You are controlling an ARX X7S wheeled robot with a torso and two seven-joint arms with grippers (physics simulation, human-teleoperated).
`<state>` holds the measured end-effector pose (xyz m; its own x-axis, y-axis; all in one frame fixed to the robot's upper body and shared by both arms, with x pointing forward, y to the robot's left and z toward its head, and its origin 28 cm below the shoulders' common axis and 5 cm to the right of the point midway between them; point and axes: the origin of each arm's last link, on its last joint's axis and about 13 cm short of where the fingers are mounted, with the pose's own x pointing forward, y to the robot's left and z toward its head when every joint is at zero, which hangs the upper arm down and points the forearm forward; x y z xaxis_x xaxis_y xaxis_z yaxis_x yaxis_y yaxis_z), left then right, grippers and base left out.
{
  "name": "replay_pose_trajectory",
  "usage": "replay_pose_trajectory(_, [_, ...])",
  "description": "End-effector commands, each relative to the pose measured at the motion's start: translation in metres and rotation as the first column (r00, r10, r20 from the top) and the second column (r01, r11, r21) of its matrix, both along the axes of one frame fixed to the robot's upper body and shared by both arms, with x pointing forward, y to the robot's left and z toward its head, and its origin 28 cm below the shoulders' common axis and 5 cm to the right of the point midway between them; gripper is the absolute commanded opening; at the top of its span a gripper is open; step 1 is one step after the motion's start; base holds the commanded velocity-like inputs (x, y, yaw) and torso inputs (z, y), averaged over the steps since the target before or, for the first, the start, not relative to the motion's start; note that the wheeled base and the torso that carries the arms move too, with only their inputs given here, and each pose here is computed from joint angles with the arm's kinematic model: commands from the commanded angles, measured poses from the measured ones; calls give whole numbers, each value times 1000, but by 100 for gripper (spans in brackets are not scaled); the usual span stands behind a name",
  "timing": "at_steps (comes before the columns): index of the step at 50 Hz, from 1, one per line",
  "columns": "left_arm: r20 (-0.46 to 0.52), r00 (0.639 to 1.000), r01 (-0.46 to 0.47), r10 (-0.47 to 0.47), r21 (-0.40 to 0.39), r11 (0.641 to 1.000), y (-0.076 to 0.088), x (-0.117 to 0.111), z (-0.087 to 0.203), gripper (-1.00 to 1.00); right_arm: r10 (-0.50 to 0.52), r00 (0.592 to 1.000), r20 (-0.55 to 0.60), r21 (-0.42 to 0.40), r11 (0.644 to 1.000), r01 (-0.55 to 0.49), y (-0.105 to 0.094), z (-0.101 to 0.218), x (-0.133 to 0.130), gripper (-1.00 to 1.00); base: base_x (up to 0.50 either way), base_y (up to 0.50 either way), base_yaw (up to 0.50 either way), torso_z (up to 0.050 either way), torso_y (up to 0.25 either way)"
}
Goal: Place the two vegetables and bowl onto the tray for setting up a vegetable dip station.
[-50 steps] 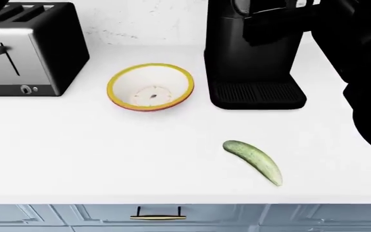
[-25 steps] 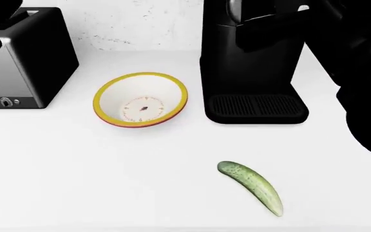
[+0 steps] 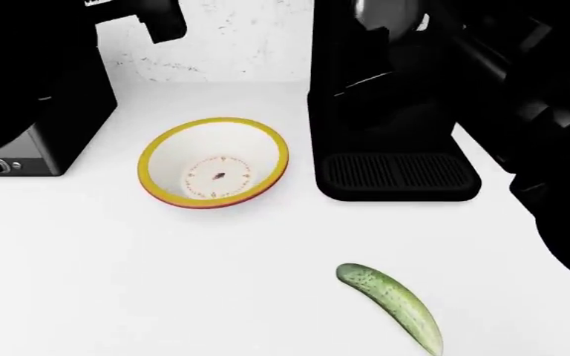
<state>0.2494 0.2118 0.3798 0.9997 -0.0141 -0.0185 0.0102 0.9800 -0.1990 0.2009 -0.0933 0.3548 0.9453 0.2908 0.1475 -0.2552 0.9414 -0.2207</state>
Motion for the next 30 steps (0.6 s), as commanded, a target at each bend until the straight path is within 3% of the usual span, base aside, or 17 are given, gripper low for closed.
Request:
replay_pose_trajectory(1, [-111, 989, 79, -101, -186, 979, -2, 5, -5, 100, 148, 983, -107, 4, 989, -149, -7, -5, -20, 100, 0, 0, 0, 0, 0])
replay_pose_trajectory(10, [-176, 980, 39, -96, -303, 952, 1, 11, -6, 100, 212, 959, -188, 1, 976, -216, -14, -9, -39, 100, 0, 0, 0, 0, 0])
replay_pose_trajectory(17, [-194, 978, 16, -81, -312, 950, 1, 11, -8, 100, 197, 957, -213, -39, 977, -209, -17, -19, -45, 100, 0, 0, 0, 0, 0])
replay_pose_trajectory(25, [-279, 959, -65, -56, -405, 912, 3, 16, -11, 100, 181, 963, -201, -4, 983, -186, -19, -26, -53, 100, 0, 0, 0, 0, 0])
replay_pose_trajectory(30, [-274, 960, -66, -53, -407, 911, 3, 15, -8, 100, 182, 954, -240, -8, 982, -190, -19, -28, -55, 100, 0, 0, 0, 0, 0])
